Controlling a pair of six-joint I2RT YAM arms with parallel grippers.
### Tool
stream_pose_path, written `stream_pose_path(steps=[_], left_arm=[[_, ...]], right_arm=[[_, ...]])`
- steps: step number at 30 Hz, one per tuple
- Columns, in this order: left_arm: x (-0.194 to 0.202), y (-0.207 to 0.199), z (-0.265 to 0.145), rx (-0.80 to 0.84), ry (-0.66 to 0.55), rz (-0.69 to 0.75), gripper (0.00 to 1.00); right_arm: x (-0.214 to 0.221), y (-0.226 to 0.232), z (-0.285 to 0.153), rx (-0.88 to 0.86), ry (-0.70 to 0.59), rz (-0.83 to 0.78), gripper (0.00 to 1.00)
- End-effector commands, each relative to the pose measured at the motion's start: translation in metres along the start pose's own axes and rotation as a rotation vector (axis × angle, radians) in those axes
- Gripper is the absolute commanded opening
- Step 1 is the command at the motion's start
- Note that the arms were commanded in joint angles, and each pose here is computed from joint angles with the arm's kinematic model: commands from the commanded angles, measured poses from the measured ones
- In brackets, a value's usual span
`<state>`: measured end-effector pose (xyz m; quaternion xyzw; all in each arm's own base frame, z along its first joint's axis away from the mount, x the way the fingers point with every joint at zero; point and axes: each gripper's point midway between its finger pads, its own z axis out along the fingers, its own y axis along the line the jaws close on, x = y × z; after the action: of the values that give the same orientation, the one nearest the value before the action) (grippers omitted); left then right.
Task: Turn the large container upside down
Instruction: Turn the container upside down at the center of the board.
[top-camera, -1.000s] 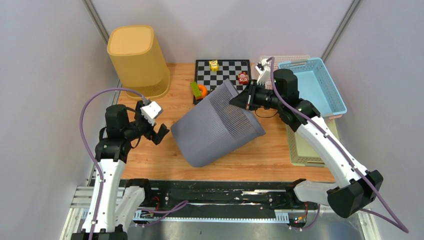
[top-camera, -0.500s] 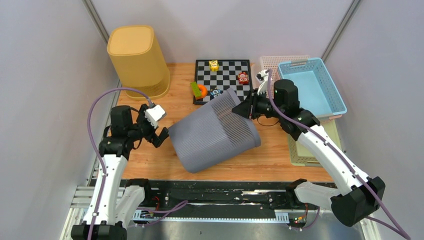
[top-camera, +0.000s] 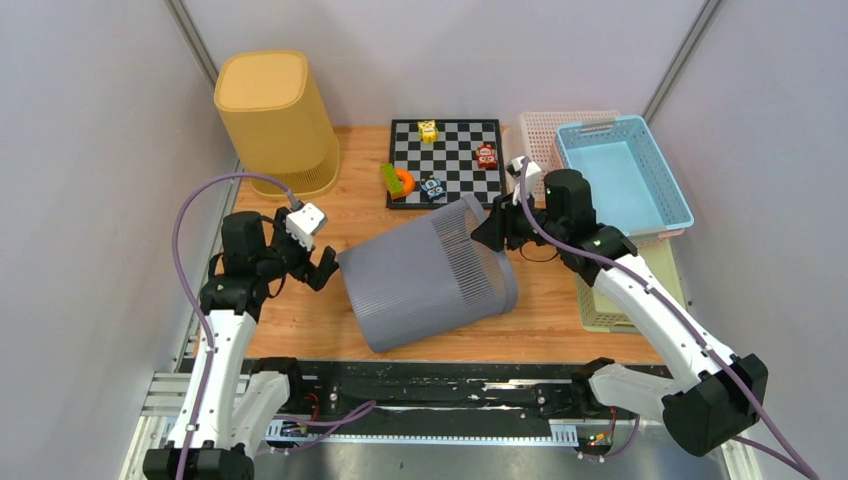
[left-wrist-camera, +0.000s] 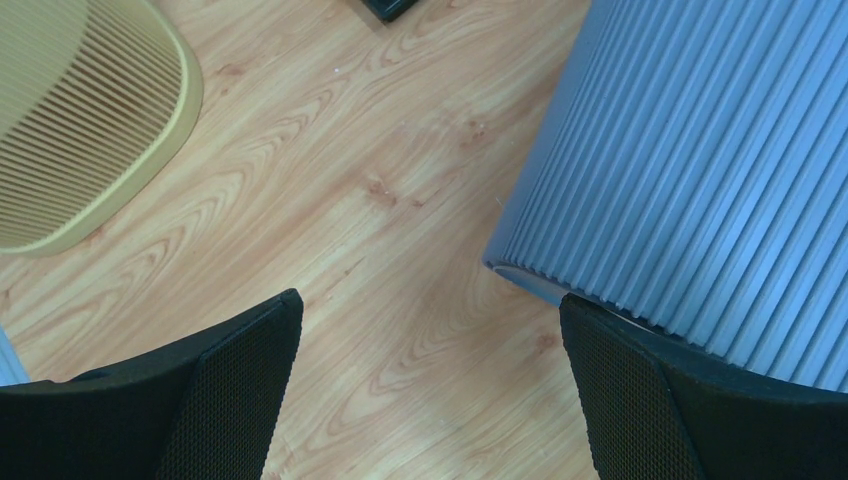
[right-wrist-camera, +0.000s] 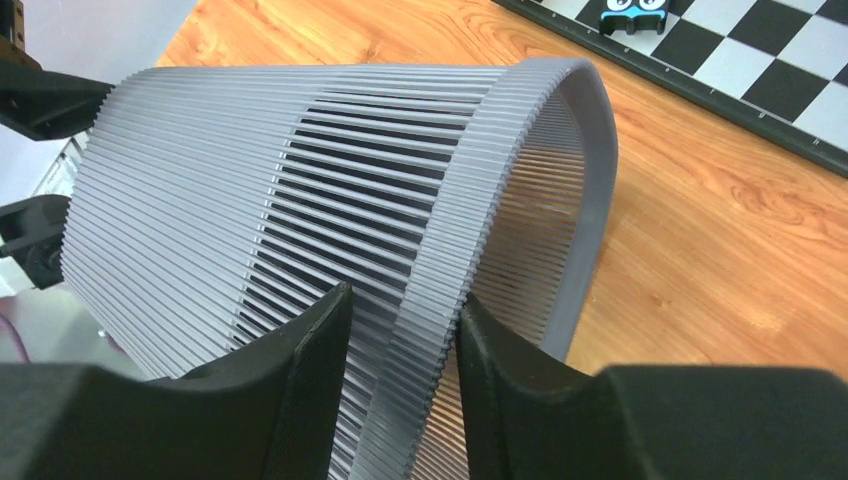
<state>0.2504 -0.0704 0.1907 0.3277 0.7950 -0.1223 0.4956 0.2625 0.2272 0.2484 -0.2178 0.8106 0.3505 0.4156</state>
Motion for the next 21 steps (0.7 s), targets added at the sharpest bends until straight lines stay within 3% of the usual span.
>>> stream_pose_path(steps=[1, 13, 21], left_arm=[[-0.011, 0.005, 0.003, -0.031, -0.043, -0.059, 1.0], [-0.033, -0.009, -0.017, 0.01, -0.048, -0.172, 1.0], [-0.048, -0.013, -0.026, -0.011, -0.055, -0.378, 1.0]], right_arm=[[0.03, -0.008, -0.004, 0.001, 0.098, -0.089, 0.47], [-0.003, -0.01, -0.016, 0.048, 0.076, -0.225, 0.75], [-0.027, -0.016, -0.027, 0.119, 0.06, -0.315, 0.79]])
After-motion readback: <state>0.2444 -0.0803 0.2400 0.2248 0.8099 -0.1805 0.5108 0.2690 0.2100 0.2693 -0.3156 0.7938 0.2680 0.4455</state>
